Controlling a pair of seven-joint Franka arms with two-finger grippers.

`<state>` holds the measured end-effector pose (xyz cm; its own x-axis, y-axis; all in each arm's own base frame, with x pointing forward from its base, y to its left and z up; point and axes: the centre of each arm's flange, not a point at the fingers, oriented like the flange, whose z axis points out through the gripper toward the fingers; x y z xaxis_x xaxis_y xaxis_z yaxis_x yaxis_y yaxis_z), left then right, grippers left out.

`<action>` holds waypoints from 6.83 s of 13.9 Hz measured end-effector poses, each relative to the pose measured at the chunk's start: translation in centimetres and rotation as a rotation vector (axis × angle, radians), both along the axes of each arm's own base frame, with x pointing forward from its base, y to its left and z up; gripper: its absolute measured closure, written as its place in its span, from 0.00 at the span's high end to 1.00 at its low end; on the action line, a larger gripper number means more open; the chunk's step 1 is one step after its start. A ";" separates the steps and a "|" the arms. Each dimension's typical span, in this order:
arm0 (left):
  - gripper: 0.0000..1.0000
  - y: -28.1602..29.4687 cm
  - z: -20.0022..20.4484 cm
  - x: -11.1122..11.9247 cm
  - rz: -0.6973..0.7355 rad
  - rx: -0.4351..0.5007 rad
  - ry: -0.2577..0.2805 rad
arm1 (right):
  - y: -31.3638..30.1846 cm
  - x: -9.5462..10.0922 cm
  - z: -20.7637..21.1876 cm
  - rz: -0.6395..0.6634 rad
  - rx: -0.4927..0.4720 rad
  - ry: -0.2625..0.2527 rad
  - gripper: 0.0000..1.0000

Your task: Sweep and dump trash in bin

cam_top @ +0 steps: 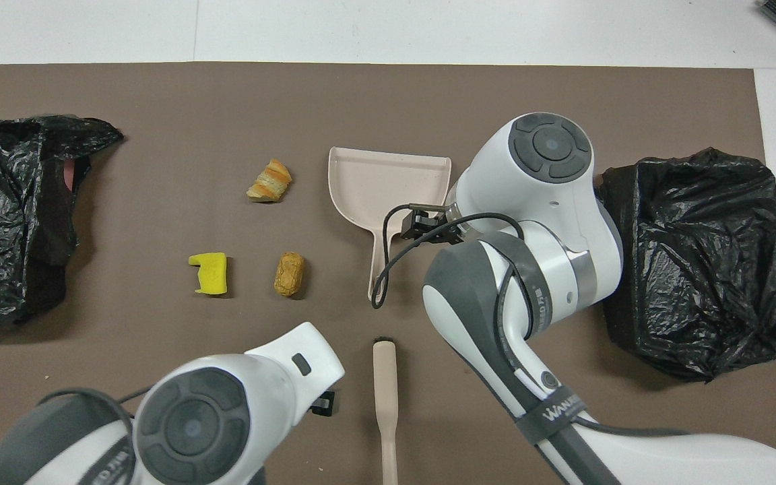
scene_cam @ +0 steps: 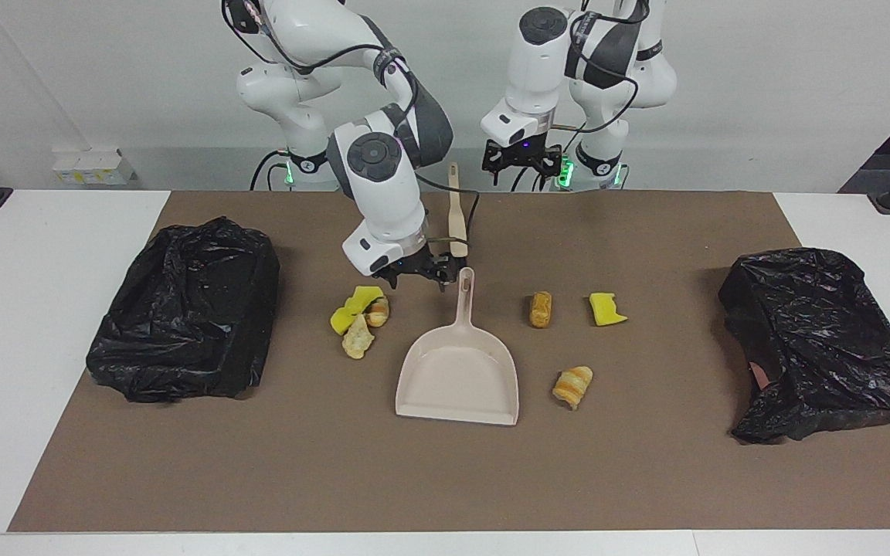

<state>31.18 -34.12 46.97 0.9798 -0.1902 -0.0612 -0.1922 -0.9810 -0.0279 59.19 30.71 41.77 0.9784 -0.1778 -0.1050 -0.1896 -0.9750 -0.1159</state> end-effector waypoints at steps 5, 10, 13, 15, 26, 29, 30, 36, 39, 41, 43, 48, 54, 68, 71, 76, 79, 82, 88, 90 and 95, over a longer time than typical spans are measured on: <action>1.00 -4.8 -6.9 -6.1 0.045 0.007 -0.033 | 5.7 0.7 -3.3 0.014 0.001 0.000 1.00; 1.00 -8.0 -10.8 -10.3 0.034 -0.015 -0.011 | 6.9 -0.9 -6.0 0.116 -0.017 0.035 1.00; 0.84 -8.2 -12.3 -11.2 0.051 -0.012 0.039 | 7.2 -1.8 -7.4 0.128 -0.031 0.060 1.00; 0.70 -8.3 -13.0 -11.3 0.071 -0.009 0.062 | 7.2 -1.9 -7.5 0.129 -0.032 0.063 0.95; 0.26 -4.0 -10.8 -6.2 0.039 0.057 0.136 | 6.6 -1.6 -5.9 0.337 -0.001 0.027 0.31; 0.26 1.7 -6.9 -0.9 0.033 0.062 0.117 | 4.4 -1.6 -3.9 0.553 0.012 0.049 0.31; 0.26 4.0 -5.9 0.8 0.024 0.077 0.093 | 2.9 -1.5 -2.9 0.634 0.016 0.062 0.31; 0.26 15.4 -4.9 8.0 0.163 0.124 0.060 | -4.9 -2.5 -0.3 1.116 -0.054 0.143 0.31; 0.26 22.5 -5.6 10.9 0.251 0.070 0.105 | -2.1 -4.8 -2.4 1.265 -0.101 0.188 0.31; 0.26 25.7 -6.4 12.1 0.283 0.046 0.109 | 0.9 -6.7 -3.7 1.331 -0.120 0.186 0.31; 0.26 26.6 -8.0 12.6 0.289 0.064 0.127 | 1.9 -7.6 -4.9 1.358 -0.124 0.180 0.31; 0.26 25.7 -10.6 12.6 0.265 0.073 0.143 | 3.0 -8.9 -6.3 1.376 -0.129 0.179 0.31; 0.26 15.6 -12.0 10.6 0.078 0.043 0.098 | 3.6 -9.8 -6.3 1.358 -0.137 0.181 0.31; 0.26 9.2 -6.6 15.3 -0.041 -0.129 0.112 | 3.4 -10.0 -6.5 1.358 -0.137 0.185 0.31; 0.26 13.8 -5.7 21.2 -0.161 -0.012 0.021 | 3.4 -10.0 -6.5 1.358 -0.137 0.186 0.31; 0.26 19.2 -7.1 29.5 -0.340 0.077 -0.012 | 3.2 -10.3 -7.1 1.359 -0.136 0.177 0.31; 0.26 20.0 -9.5 31.9 -0.457 0.164 0.004 | 3.1 -10.4 -7.1 1.358 -0.136 0.172 0.31; 0.26 19.6 -11.1 31.6 -0.569 0.159 0.052 | 3.1 -10.5 -7.0 1.358 -0.136 0.172 0.31; 0.26 15.0 -12.4 27.3 -0.642 0.075 0.127 | 2.9 -10.7 -7.3 1.353 -0.137 0.178 0.31; 0.26 12.0 -12.3 24.3 -0.694 0.059 0.157 | 2.8 -10.8 -7.6 1.350 -0.137 0.181 0.31; 0.26 4.2 -11.1 16.6 -0.664 0.021 0.252 | 2.5 -11.1 -7.8 1.350 -0.137 0.175 0.31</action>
